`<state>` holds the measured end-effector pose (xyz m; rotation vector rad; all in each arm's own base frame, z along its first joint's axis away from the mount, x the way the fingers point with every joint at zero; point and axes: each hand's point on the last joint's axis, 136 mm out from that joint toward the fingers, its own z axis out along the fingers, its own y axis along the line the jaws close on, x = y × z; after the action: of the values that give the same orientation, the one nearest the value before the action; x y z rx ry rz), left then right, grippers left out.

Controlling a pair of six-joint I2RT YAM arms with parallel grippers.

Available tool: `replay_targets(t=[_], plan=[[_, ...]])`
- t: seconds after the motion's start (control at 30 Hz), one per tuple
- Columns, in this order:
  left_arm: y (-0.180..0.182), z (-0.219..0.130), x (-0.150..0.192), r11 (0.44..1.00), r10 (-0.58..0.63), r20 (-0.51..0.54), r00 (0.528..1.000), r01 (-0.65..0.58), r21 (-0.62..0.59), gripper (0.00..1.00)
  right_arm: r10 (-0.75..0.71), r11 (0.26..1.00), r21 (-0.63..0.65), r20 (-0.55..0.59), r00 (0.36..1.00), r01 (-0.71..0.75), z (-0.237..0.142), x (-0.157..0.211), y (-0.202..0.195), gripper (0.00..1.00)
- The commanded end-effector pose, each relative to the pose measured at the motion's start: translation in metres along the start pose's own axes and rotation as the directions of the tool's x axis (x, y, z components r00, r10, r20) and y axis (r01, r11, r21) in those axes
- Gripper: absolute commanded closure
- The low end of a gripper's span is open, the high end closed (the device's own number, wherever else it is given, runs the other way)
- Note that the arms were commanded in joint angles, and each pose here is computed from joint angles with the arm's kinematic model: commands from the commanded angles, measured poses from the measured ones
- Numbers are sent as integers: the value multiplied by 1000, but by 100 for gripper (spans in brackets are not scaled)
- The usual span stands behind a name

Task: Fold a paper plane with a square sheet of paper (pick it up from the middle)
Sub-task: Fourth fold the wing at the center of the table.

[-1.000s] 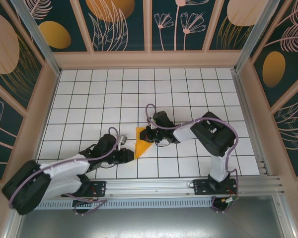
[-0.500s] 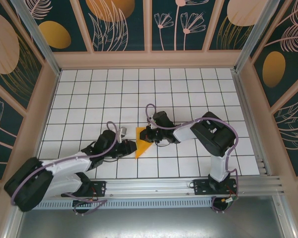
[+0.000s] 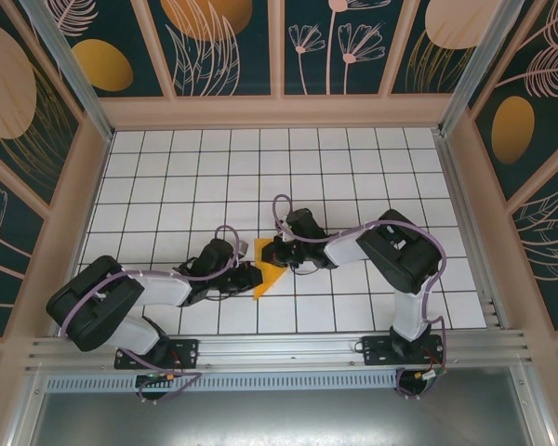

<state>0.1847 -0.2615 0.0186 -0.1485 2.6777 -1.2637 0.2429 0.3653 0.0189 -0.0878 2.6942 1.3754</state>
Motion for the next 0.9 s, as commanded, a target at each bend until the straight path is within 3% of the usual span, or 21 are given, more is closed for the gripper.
replay_targets(t=[0.0, 0.23, 0.57, 0.87], plan=[[24, 0, 32, 999, -28, -115, 993, 25, -35, 90, 65, 978, 200, -17, 998, -61, 5, 18, -63, 96], [36, -5, 53, 998, -25, -199, 980, 13, -60, 88, 71, 976, 207, -17, 997, -66, 5, 18, -64, 95], [25, -11, 60, 1000, 19, -231, 973, -21, -6, 84, 74, 974, 217, -12, 997, -70, 5, 18, -67, 95], [24, -5, 82, 998, 66, -313, 948, -70, -3, 87, 77, 973, 221, -13, 997, -72, 6, 18, -68, 95]])
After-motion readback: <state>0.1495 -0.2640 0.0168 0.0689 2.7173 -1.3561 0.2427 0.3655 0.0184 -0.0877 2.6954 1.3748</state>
